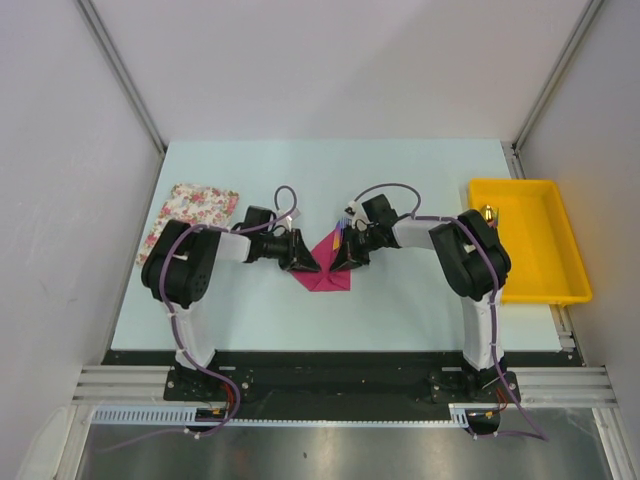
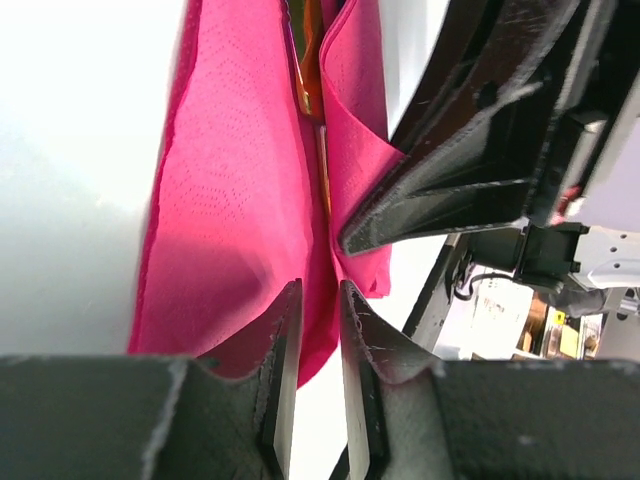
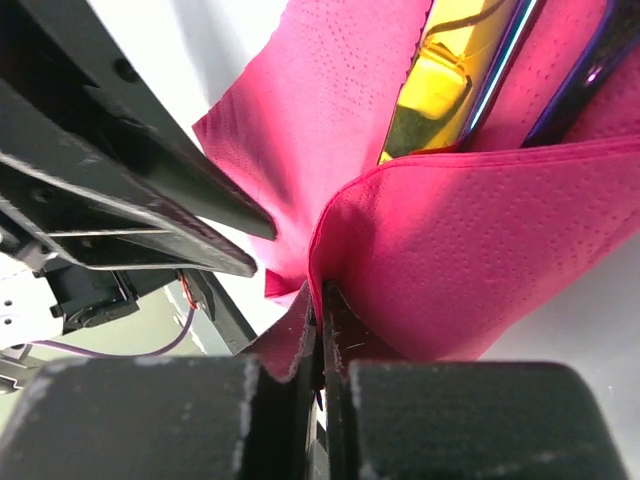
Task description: Place the utensils on the paper napkin and roll it up
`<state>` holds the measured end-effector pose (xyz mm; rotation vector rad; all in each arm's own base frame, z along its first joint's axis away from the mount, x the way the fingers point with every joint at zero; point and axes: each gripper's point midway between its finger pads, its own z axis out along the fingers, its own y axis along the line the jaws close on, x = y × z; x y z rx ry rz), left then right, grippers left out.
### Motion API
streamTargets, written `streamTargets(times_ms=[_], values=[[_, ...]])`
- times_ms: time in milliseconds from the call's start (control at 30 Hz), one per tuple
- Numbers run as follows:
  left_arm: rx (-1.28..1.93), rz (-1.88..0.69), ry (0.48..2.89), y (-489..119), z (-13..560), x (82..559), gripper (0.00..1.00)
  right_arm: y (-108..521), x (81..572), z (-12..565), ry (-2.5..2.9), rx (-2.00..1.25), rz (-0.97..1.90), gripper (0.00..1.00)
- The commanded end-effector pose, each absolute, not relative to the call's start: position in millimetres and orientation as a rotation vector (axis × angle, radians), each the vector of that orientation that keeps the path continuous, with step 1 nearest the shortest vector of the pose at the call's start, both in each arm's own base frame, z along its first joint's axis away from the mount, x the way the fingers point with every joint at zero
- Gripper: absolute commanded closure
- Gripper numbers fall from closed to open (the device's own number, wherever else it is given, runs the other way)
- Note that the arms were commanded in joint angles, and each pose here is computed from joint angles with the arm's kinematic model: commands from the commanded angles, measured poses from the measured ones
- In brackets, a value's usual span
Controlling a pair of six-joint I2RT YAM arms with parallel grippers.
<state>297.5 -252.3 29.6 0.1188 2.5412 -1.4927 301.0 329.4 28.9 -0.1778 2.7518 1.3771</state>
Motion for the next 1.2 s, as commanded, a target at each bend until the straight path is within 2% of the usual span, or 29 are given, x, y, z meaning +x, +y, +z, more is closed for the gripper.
streamTargets(times_ms=[0, 67, 100, 167, 267, 467, 833, 1167], values=[[0.145, -1.503, 2.428, -246.4, 57.2, 309.5, 0.73, 339.9, 311.4, 32.5, 2.706, -0.217, 1.381, 0.88], [0.131, -1.519, 2.408, -246.0, 62.5, 311.8, 0.71, 340.8, 310.5, 32.2, 2.708, -0.22, 1.387, 0.79], [0.125, -1.524, 2.399, -244.2, 65.4, 311.7, 0.68, 340.6, 311.1, 31.0, 2.709, -0.218, 1.388, 0.65], [0.131, -1.525, 2.384, -244.0, 69.4, 312.6, 0.63, 340.5, 311.0, 30.4, 2.711, -0.215, 1.388, 0.58], [0.134, -1.53, 2.359, -243.1, 75.8, 311.5, 0.56, 341.8, 311.7, 31.6, 2.707, -0.217, 1.391, 0.37], [0.079, -1.532, 2.366, -243.2, 72.2, 313.1, 0.46, 341.8, 312.6, 31.0, 2.709, -0.203, 1.393, 0.28], [0.033, -1.422, 2.47, -243.8, 47.4, 327.2, 0.5, 341.5, 310.5, 30.9, 2.706, -0.203, 1.403, 0.35], [-0.022, -1.453, 2.462, -248.7, 46.2, 332.1, 0.63, 336.3, 312.4, 29.9, 2.694, -0.178, 1.401, 0.56]])
